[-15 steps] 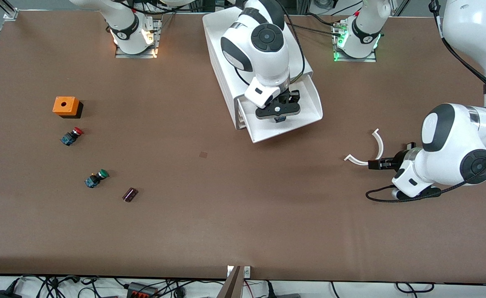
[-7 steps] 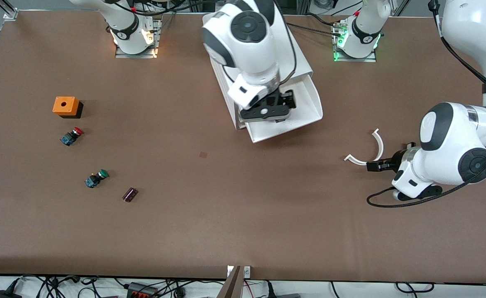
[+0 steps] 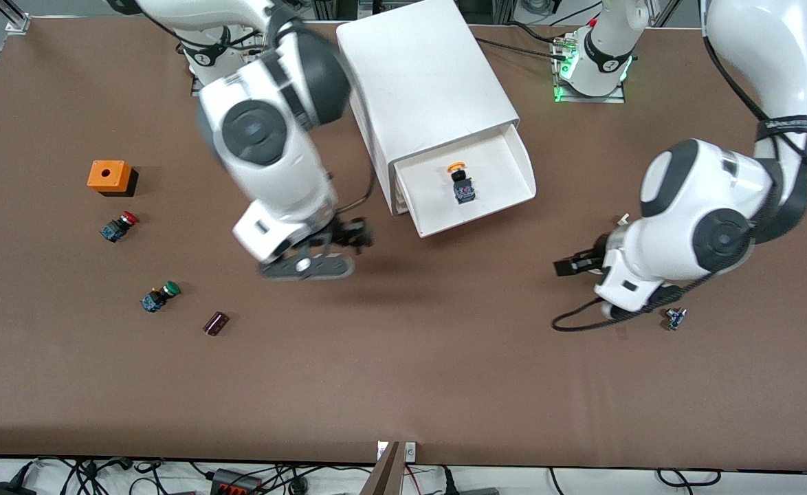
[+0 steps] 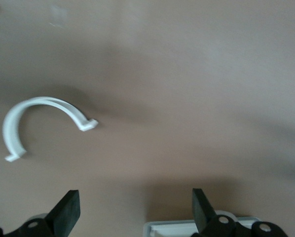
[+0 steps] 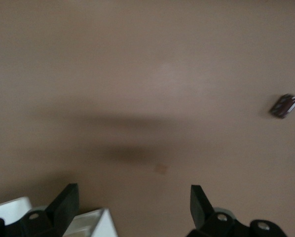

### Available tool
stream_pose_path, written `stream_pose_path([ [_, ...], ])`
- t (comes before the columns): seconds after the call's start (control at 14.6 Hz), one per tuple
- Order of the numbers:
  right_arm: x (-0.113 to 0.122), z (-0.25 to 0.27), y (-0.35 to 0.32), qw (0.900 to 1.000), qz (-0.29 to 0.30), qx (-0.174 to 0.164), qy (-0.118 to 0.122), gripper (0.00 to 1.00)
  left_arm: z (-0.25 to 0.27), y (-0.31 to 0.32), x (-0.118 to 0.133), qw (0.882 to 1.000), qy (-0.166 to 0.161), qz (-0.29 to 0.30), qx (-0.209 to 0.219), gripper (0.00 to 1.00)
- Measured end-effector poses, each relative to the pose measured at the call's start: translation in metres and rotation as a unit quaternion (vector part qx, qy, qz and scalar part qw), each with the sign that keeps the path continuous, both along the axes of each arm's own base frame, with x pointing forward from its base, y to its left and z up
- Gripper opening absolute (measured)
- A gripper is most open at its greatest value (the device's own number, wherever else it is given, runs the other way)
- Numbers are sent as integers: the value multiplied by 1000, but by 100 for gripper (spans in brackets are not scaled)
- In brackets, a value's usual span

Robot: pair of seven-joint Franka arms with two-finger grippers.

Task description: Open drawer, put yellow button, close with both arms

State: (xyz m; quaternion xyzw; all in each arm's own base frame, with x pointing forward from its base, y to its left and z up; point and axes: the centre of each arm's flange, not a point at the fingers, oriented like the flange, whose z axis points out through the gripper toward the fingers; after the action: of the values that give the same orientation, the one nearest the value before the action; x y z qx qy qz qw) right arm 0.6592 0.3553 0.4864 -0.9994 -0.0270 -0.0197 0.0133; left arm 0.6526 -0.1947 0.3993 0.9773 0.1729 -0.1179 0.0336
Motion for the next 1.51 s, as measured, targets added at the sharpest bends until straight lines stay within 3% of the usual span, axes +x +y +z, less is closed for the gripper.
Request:
stream_pose_path([
  [0.27,57,1,-143,1000,-8,-6,4,100,-30,-76,-36,999,-32,11,-29,100],
  [0.62,83,1,-278,1000,-23,-8,3,100,-47,-133,-89,999,-28,19,-38,100],
  [1.03,80,29,-338,998,-55,-7,-12,100,-50,-169,-142,1000,-10,-11,-28,100],
  [1.24,66,50,-358,998,-68,-7,4,100,-48,-186,-168,1000,-3,-11,-20,100],
  [1.51,44,85,-379,998,-65,-5,-4,100,-48,-195,-182,1000,1,-15,-17,100],
])
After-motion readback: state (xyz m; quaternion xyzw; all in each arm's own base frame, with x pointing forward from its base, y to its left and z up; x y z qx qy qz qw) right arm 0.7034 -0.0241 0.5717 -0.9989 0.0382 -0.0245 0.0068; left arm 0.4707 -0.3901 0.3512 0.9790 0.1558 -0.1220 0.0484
